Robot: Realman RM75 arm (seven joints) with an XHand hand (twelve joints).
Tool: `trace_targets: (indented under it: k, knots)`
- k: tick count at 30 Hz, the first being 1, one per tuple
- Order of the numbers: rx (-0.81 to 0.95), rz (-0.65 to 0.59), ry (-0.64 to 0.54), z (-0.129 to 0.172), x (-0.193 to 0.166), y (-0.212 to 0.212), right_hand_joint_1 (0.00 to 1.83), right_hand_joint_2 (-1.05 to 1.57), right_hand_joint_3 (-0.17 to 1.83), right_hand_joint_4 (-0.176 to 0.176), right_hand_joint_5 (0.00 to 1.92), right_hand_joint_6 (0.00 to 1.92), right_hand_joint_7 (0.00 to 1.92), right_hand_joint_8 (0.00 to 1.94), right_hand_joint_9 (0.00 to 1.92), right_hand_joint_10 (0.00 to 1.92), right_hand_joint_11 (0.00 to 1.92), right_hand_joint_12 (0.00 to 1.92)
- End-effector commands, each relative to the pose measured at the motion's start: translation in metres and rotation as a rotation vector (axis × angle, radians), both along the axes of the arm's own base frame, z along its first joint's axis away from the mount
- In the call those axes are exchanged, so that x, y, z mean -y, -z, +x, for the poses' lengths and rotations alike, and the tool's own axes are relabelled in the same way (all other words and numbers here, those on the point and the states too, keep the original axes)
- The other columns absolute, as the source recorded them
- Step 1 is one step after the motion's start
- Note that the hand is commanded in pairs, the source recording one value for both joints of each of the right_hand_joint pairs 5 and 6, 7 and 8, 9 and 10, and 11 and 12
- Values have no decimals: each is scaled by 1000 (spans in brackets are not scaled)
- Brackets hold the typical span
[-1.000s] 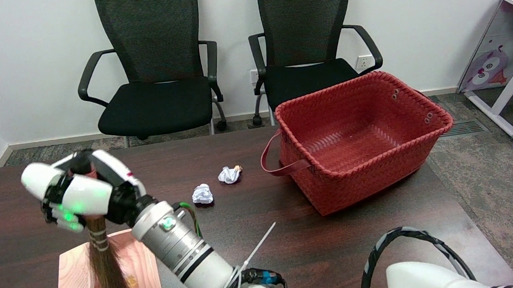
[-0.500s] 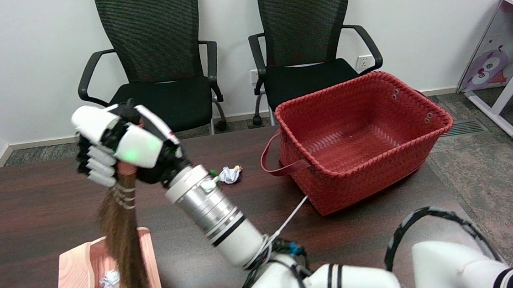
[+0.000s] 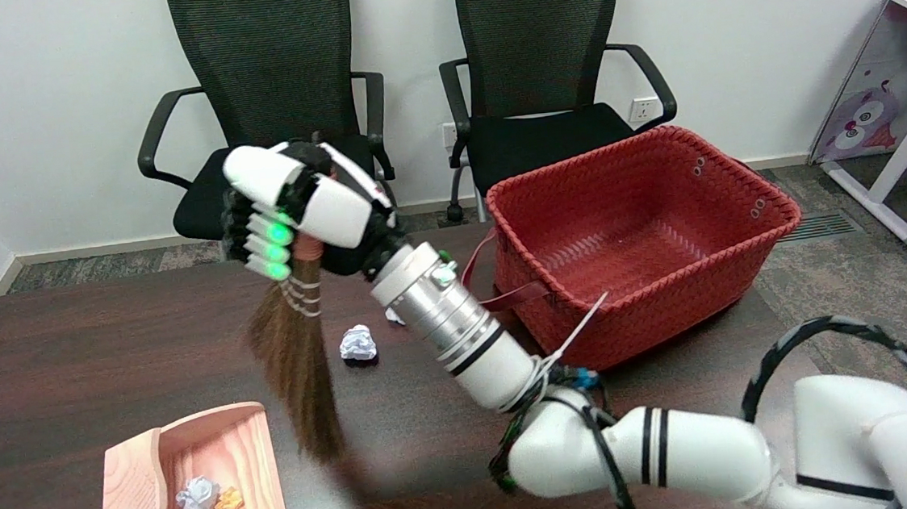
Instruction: Sweep the paper ball into the dustpan.
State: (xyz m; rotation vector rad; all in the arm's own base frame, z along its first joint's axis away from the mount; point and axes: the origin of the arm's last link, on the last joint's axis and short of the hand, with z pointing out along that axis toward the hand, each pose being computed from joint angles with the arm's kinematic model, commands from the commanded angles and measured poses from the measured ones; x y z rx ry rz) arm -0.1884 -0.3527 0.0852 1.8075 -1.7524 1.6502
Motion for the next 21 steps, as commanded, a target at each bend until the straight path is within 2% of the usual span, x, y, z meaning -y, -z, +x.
trace_targets:
  k: [1,7,13,21]
  knots:
    - [-65,-65,11,1,33,-74,865,1215,1408,-6,1920,1920,1920,1920,1920,1920,1920,1920]
    - [-145,-95,18,1,72,-91,875,1240,1379,-7,1920,1920,1920,1920,1920,1920,1920,1920]
    - [-220,-114,-9,16,109,-106,880,1282,1338,-8,1920,1920,1920,1920,1920,1920,1920,1920]
    - [-305,-170,0,16,137,-133,886,1337,1286,-8,1920,1920,1920,1920,1920,1920,1920,1920]
